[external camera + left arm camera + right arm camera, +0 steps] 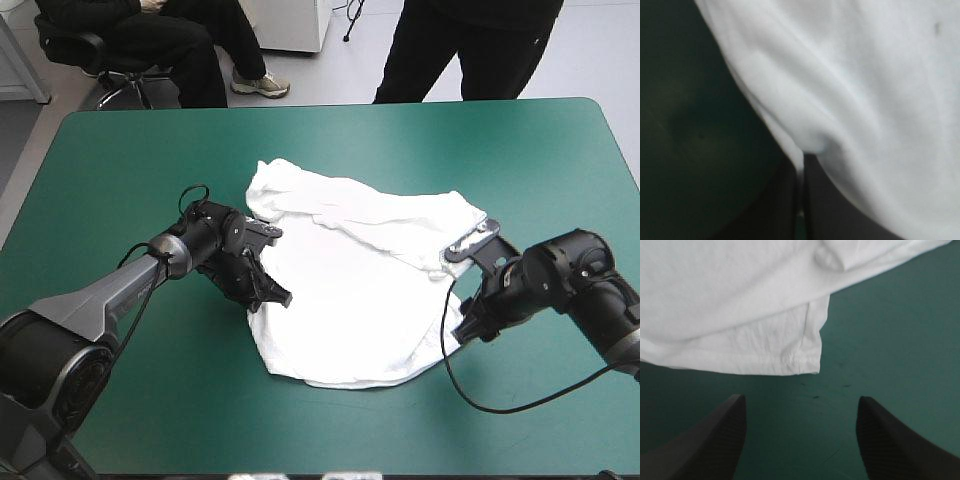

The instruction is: Fold the cloth

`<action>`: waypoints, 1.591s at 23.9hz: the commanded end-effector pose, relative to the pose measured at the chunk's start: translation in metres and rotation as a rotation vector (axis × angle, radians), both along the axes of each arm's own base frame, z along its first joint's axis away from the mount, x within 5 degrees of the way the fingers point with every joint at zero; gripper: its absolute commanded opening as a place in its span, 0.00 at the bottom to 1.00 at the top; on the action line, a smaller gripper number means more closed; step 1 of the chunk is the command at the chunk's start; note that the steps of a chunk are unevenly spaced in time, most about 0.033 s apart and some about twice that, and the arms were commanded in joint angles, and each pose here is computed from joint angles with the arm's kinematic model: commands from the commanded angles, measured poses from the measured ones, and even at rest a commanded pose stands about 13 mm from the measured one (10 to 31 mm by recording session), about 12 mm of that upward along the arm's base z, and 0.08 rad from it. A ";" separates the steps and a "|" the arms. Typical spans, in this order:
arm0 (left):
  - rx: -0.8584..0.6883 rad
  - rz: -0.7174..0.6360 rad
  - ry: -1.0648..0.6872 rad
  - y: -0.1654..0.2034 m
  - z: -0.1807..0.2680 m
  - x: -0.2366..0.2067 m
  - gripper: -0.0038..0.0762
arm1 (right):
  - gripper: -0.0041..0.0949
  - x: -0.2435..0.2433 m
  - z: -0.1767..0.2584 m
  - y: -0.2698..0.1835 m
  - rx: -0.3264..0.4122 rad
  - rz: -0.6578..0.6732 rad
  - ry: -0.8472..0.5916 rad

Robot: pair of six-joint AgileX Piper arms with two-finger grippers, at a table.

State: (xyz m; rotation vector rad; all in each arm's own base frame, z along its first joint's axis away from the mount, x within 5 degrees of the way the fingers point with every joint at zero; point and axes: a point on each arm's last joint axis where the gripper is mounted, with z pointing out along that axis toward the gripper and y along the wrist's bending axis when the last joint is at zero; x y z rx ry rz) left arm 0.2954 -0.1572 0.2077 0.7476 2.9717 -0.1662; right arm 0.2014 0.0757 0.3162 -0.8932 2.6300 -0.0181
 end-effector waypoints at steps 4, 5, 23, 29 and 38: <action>-0.015 0.005 -0.019 -0.002 0.009 -0.002 0.03 | 0.64 0.006 -0.053 0.000 -0.013 -0.013 -0.018; -0.015 0.005 -0.019 -0.002 0.009 -0.002 0.03 | 0.64 0.009 -0.057 0.001 -0.013 -0.014 -0.013; 0.009 -0.011 -0.135 0.004 0.045 0.001 0.03 | 0.02 0.039 -0.102 0.018 0.002 -0.062 0.129; -0.002 -0.014 -0.223 0.014 0.087 -0.012 0.03 | 0.02 0.044 -0.031 0.020 0.066 -0.089 0.009; -0.151 0.023 -0.533 0.031 0.203 -0.044 0.03 | 0.02 0.009 0.127 0.006 0.274 -0.112 -0.399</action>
